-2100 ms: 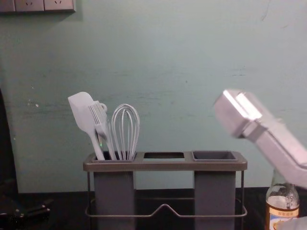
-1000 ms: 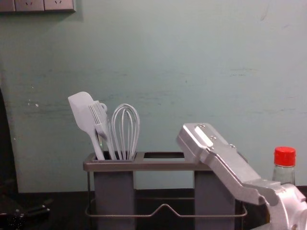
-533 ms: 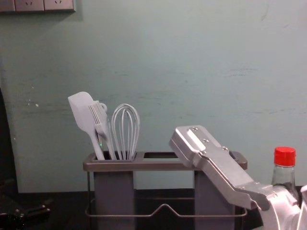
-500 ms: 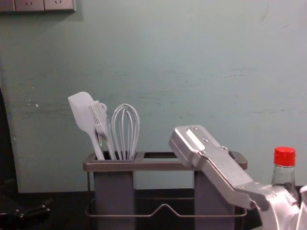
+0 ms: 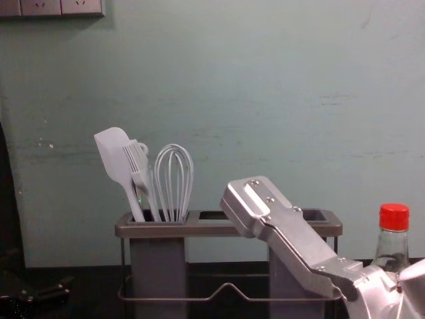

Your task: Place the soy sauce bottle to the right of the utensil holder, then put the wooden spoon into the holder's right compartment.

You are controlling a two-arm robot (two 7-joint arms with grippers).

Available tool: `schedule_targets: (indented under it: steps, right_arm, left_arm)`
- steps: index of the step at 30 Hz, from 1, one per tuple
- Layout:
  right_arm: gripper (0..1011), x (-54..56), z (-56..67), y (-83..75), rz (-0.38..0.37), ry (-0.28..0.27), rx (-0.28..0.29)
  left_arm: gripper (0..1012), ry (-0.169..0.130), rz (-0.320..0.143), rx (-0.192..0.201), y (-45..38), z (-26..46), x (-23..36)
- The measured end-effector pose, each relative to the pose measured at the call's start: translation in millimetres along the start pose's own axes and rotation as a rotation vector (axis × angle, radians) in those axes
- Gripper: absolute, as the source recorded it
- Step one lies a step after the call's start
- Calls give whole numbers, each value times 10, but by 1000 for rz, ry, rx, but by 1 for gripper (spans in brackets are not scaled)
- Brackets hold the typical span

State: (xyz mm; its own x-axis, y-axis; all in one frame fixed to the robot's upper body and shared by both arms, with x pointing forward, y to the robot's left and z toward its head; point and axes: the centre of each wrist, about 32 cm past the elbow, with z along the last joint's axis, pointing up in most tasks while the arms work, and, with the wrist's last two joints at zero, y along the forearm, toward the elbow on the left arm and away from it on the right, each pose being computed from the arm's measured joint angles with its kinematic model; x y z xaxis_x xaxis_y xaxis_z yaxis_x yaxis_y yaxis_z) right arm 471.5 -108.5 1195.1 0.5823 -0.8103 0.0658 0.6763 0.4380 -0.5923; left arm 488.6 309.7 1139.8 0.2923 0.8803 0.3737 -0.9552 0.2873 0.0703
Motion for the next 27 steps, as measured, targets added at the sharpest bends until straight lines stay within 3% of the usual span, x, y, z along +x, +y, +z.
schedule_targets:
  steps: [27]
  right_arm:
    - [1004, 9, -11, 49, 1, -19, -10]
  left_arm:
    - [1005, 0, 0, 0, 0, 0, 0]
